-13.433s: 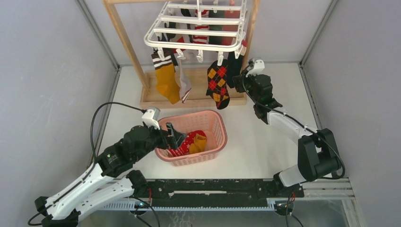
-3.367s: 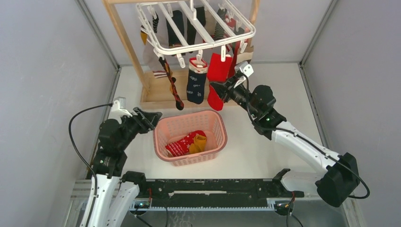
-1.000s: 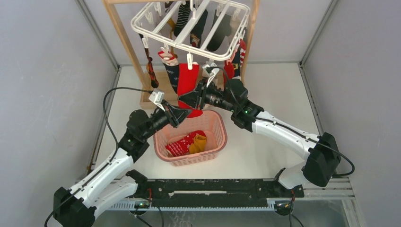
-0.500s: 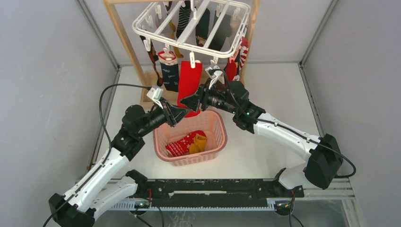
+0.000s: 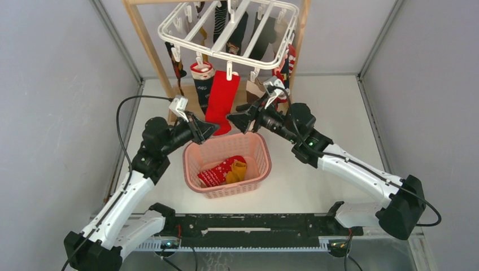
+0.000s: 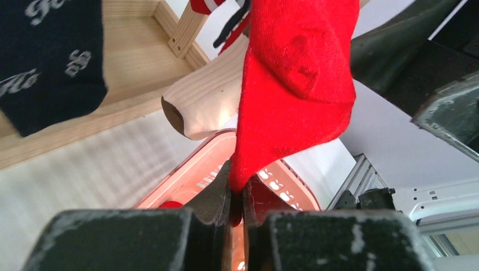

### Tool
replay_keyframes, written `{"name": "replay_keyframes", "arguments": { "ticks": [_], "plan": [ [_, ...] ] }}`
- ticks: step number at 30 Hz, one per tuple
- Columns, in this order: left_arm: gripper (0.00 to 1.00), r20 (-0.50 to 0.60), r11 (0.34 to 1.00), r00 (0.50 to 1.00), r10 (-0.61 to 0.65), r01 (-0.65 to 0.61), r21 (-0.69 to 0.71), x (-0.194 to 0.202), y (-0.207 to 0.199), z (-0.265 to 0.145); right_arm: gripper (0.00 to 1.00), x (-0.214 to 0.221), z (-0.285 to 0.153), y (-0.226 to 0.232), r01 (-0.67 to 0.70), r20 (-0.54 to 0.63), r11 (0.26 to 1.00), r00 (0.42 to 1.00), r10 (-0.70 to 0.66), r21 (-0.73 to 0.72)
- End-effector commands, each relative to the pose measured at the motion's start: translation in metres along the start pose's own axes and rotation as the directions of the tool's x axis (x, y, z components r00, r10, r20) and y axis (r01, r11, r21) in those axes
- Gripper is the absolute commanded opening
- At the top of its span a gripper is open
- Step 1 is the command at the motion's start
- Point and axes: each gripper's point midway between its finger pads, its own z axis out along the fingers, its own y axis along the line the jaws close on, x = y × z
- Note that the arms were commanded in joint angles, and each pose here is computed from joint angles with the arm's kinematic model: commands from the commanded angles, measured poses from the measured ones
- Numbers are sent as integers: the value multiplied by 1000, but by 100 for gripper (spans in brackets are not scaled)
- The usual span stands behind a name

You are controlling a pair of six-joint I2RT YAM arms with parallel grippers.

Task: Remove the socks clipped to the hanger
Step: Remove the sock from the hanger.

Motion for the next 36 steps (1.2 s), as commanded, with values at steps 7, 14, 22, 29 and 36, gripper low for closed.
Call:
{"name": "replay_keyframes", "arguments": {
  "ticks": [7, 14, 22, 29, 36],
  "plan": [
    [11, 74, 997, 997, -9, 3, 75, -43, -22, -1, 59, -71, -14, 19, 134, 260, 991, 956, -137, 28],
    [12, 95, 998, 995, -35, 29, 57, -57, -17, -2, 56, -94, -10, 18, 179, 321, 980, 926, -198, 86],
    [13, 128, 996, 988, -90, 88, 17, -79, 2, -6, 54, -104, 1, 11, 192, 378, 977, 900, -214, 97],
    [13, 132, 992, 983, -129, 128, 13, -91, 18, -6, 53, -110, 13, 8, 191, 430, 978, 878, -209, 84],
    [13, 181, 983, 967, -181, 185, -3, -109, 36, -11, 54, -115, 32, 0, 145, 465, 985, 869, -170, 89]
  ]
}}
